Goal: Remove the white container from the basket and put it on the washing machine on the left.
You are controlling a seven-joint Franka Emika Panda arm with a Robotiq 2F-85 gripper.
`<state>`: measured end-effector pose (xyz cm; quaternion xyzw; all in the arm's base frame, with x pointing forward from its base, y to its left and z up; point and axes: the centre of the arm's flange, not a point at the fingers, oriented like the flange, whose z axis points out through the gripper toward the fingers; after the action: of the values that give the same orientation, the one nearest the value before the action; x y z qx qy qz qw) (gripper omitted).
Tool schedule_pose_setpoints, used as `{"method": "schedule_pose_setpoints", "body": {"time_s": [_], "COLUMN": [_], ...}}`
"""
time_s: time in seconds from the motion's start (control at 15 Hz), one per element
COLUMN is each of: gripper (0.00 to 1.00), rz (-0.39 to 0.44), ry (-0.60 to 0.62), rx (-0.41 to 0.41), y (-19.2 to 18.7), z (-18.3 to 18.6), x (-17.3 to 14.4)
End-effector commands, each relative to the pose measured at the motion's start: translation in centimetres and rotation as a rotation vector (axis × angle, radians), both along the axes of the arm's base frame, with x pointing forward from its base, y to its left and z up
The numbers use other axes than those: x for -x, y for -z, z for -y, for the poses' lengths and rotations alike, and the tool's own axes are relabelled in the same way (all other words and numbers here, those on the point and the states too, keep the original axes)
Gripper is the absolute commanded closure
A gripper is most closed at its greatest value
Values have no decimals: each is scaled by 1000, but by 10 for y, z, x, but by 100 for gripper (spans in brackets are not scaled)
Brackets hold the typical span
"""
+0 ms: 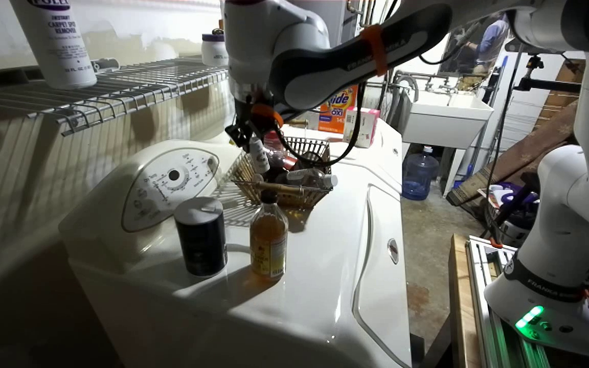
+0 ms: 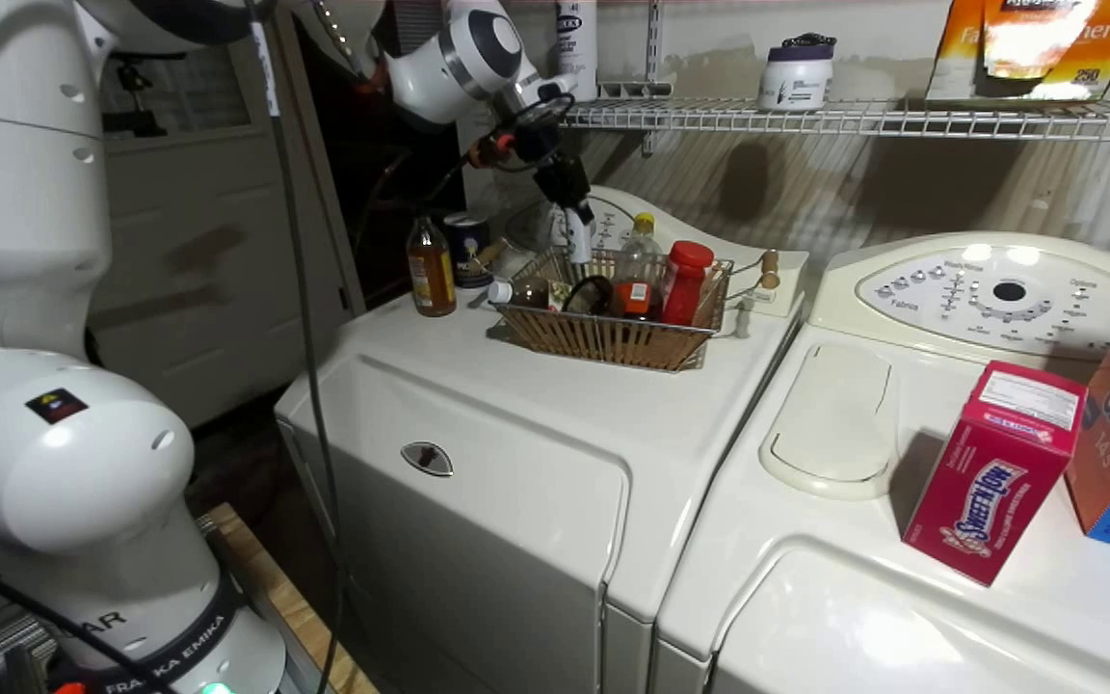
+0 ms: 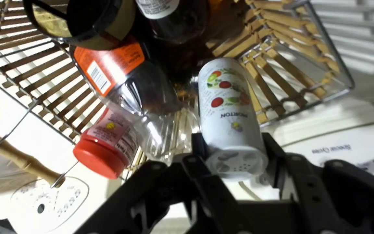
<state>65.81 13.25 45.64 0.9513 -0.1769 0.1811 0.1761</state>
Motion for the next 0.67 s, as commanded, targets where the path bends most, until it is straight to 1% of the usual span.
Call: {"method": "schedule_pose_setpoints", "body": {"time_s": [0.0, 0.07, 0.13, 0.27, 0.33, 0.47, 0.6], "gripper": [80, 80, 80, 80, 80, 80, 80], "rz": [86, 124, 155, 204, 225, 277, 316], "ry": [-29, -52, -71, -67, -57, -18, 56], "rx": [-35, -60, -64, -108, -115, -131, -135], "y": [-65, -76, -88, -102, -109, -118, -126], "z": [2, 6, 10, 26, 36, 69, 112], "x": [41, 51, 59, 82, 93, 112, 131]}}
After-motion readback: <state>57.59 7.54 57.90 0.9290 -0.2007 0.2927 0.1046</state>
